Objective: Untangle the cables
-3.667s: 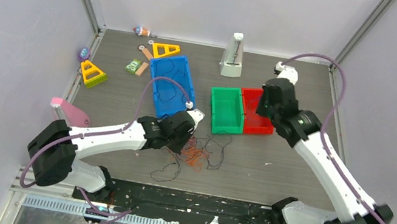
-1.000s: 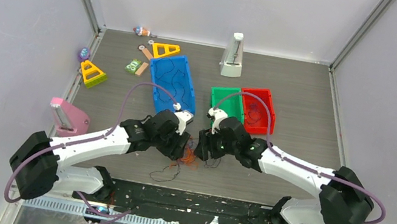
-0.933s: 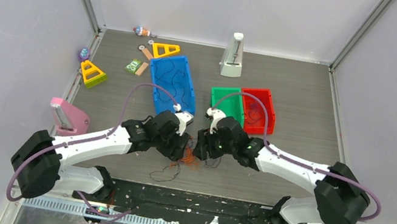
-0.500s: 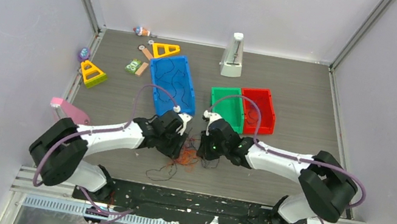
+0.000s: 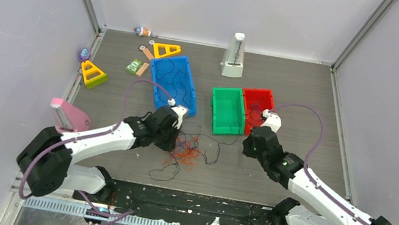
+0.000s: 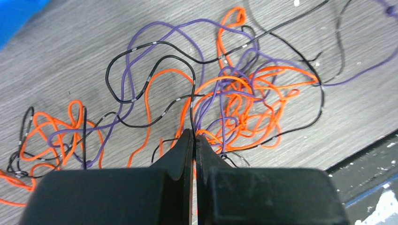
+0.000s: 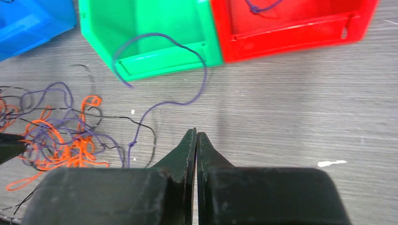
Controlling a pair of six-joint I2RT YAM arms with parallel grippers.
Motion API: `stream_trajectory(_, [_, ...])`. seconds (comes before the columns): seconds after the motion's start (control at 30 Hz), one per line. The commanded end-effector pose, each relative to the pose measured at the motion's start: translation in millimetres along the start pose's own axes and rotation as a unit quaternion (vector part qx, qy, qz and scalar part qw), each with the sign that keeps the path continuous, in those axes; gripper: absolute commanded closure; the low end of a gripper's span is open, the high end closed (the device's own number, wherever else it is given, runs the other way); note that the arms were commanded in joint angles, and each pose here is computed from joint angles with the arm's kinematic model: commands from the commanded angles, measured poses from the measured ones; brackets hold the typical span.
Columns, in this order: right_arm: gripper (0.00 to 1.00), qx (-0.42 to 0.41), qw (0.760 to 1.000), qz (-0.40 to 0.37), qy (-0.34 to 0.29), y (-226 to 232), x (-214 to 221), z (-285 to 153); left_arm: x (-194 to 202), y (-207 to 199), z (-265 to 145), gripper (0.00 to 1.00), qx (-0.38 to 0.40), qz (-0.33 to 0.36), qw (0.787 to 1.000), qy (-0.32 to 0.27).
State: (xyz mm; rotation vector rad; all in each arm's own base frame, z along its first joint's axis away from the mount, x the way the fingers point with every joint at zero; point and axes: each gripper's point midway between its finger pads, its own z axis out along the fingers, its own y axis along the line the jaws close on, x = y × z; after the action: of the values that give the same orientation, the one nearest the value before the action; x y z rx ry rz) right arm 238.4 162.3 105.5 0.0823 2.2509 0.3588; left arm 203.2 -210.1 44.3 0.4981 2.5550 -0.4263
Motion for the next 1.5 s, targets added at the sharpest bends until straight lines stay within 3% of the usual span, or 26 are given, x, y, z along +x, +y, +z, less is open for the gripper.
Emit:
stream_trajectory(0.0, [0.94,0.028,0.999,-0.001,-0.03,-15.1,-13.9,-8.6,-21.2,-3.6,-26.4,0.98,0.009,0.016,0.999,-0.04])
stream_trajectory(0.03, [0.9,-0.009,1.0,-0.007,-0.024,-0.6,-14.2,-8.1,-21.4,-8.9,-30.1,0.93,0.023,0.019,0.999,-0.037])
stream_trajectory(0.07, [0.71,-0.035,0.999,-0.025,-0.019,9.0,-14.8,-8.4,-22.9,-13.3,-34.0,0.9,0.034,0.021,0.998,-0.038])
stream_trajectory(0.13, [0.48,-0.103,0.994,-0.04,-0.001,35.5,-10.9,-8.7,-27.5,-19.2,-41.5,0.88,0.049,0.02,0.997,-0.048])
stream_trajectory(0.2, [0.38,-0.158,0.986,-0.057,0.02,60.3,-2.7,-8.7,-32.2,-21.1,-48.0,0.88,0.054,0.017,0.997,-0.061])
stream_trajectory(0.27, [0.34,-0.188,0.978,-0.086,0.029,79.8,3.5,-11.0,-35.6,-19.5,-54.0,0.89,0.048,0.016,0.996,-0.069])
stream_trajectory(0.33, [0.34,-0.208,0.97,-0.122,0.043,97.5,13.5,-13.3,-36.4,-15.4,-58.5,0.88,0.036,0.014,0.997,-0.069])
stream_trajectory(0.43, [0.41,-0.217,0.963,-0.145,0.063,112.8,28.2,-12.7,-30.1,-3.6,-61.5,0.72,0.007,0.004,0.998,-0.056])
stream_trajectory(0.57, [0.43,-0.233,0.959,-0.143,0.077,131.9,39.3,-6.5,-14.2,11.4,-53.6,0.59,-0.019,-0.016,0.999,-0.04])
stream_trajectory(0.83, [0.38,-0.222,0.957,-0.153,0.107,151.7,49.4,13.8,-1.2,17.3,-28.0,0.54,-0.027,-0.025,0.999,-0.017])
stream_trajectory(1.03, [0.39,-0.219,0.96,-0.139,0.102,153.6,50.3,19.6,1.8,16.0,-9.0,0.67,-0.026,-0.023,0.999,0.003])
stream_trajectory(1.2, [0.37,-0.217,0.96,-0.133,0.113,159.2,57.4,31.6,-0.6,15.6,-5.5,0.99,-0.029,-0.015,0.999,0.013])
stream_trajectory(1.37, [0.33,-0.201,0.961,-0.132,0.137,158.9,70.9,46.2,-5.1,19.3,-18.3,1.0,-0.04,-0.005,0.999,0.006])
stream_trajectory(1.47, [0.36,-0.181,0.964,-0.127,0.148,153.1,78.7,54.3,-9.2,19.4,-30.0,1.0,-0.04,-0.005,0.999,-0.008])
